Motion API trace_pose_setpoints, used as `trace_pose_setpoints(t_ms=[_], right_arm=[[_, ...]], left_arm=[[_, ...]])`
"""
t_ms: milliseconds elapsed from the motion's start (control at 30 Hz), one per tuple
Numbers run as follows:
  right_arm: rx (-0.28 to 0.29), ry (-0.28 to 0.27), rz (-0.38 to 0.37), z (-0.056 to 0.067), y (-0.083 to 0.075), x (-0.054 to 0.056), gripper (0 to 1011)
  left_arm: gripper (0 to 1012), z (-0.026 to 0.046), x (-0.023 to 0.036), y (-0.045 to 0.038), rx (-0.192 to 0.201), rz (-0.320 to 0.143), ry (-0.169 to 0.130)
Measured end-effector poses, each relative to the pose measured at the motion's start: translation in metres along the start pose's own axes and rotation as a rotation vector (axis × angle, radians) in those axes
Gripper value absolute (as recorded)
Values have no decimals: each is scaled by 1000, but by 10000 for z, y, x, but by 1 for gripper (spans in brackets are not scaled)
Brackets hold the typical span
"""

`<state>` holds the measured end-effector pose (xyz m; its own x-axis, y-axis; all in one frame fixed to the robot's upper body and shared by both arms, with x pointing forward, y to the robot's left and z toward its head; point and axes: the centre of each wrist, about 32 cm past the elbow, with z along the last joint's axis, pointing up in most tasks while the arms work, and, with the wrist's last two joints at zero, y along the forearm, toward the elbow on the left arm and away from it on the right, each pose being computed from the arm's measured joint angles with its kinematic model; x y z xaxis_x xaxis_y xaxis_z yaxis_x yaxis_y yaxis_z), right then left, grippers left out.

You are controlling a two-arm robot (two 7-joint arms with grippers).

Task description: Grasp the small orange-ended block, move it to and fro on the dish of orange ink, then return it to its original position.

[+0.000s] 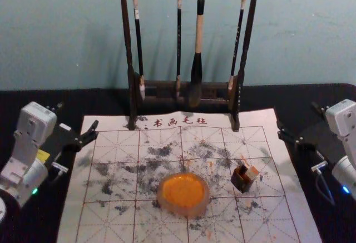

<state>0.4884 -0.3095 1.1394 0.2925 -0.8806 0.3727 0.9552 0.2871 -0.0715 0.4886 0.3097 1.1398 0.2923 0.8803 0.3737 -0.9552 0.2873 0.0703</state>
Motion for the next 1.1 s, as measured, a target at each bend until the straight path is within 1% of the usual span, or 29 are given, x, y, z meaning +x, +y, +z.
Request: trace_pose_setpoints(t_ms=[1100], right_arm=[[1,-1,0,3,2,4,1000]], left_arm=[[1001,0,0,0,0,0,0]])
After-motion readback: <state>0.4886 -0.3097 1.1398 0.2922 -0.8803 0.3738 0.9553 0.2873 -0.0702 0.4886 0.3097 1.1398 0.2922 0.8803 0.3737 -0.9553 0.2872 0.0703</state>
